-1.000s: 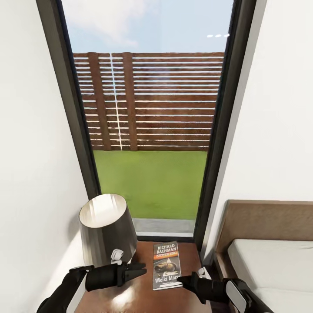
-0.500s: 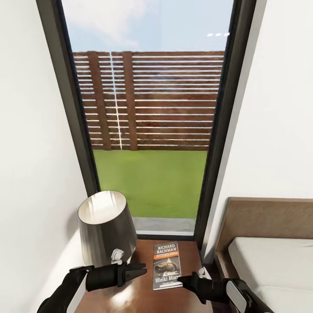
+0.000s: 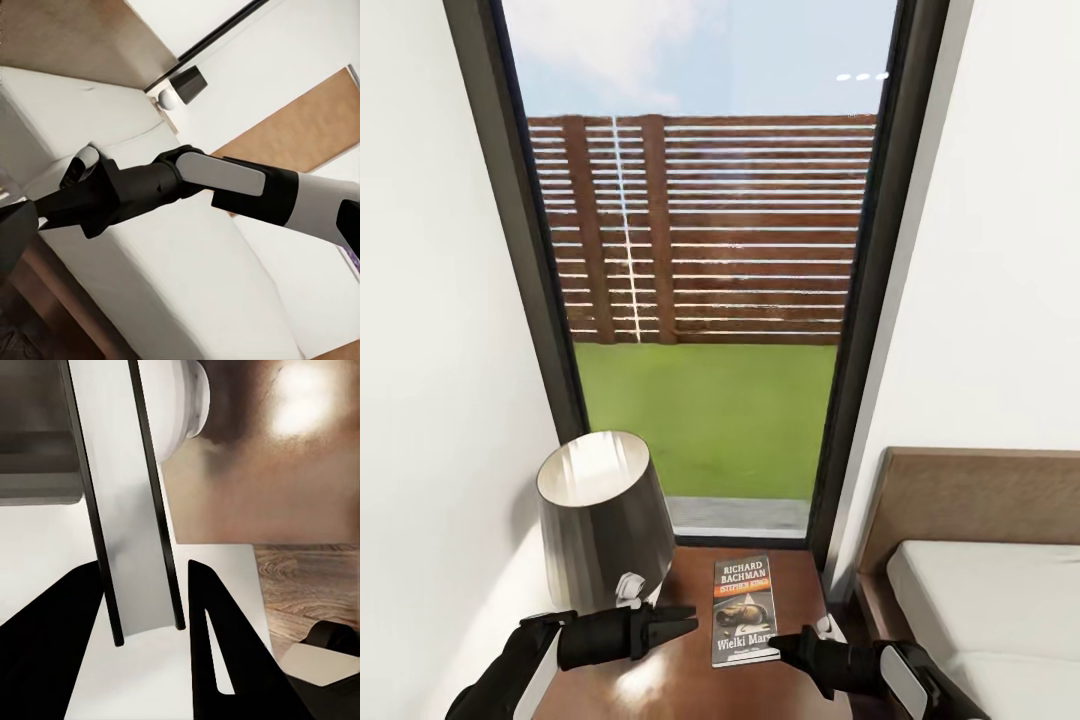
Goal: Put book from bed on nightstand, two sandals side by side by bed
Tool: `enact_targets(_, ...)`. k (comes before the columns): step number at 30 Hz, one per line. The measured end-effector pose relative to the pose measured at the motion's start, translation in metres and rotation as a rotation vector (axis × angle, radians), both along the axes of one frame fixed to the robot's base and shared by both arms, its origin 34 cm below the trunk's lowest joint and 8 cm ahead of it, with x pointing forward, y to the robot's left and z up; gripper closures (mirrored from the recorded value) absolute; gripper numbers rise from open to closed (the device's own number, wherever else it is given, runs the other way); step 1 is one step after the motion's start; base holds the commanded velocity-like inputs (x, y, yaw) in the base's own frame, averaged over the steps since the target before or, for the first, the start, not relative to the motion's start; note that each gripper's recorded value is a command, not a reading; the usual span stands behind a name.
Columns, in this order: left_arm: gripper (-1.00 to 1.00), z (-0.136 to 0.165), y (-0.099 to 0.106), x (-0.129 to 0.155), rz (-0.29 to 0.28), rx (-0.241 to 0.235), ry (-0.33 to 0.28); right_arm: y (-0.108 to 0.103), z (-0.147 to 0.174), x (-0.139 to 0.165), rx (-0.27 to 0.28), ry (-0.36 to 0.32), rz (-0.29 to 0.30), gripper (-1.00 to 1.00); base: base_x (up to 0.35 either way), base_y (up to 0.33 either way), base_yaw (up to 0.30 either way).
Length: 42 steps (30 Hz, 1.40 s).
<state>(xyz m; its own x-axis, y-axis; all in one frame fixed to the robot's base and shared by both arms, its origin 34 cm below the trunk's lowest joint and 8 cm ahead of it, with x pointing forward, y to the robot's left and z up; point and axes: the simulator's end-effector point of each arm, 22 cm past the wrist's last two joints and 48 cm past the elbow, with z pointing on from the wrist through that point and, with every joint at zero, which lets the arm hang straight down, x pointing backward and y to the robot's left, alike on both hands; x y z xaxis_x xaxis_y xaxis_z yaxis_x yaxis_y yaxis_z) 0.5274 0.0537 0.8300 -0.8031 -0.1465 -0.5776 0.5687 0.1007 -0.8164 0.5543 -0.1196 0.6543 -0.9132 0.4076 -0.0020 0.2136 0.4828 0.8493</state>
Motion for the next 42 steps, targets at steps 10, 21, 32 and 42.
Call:
enact_targets(10,-1.00,-0.017,0.000,-0.001,-0.001,0.000,0.000,0.000,-0.017,-0.001,0.001,-0.001,0.000,1.00,0.000,0.000,0.000)
enact_targets(21,-1.00,-0.037,0.000,-0.002,-0.001,0.000,0.000,0.000,-0.036,-0.002,-0.001,-0.001,0.001,1.00,0.000,0.000,0.000)
enact_targets(32,-1.00,-0.057,0.000,-0.004,0.000,0.002,-0.001,0.000,-0.057,-0.004,-0.002,-0.002,0.002,1.00,0.000,0.000,0.000)
enact_targets(42,-1.00,-0.076,0.000,-0.006,0.001,0.003,-0.001,0.000,-0.075,-0.006,-0.001,-0.003,0.001,1.00,0.000,0.000,0.000)
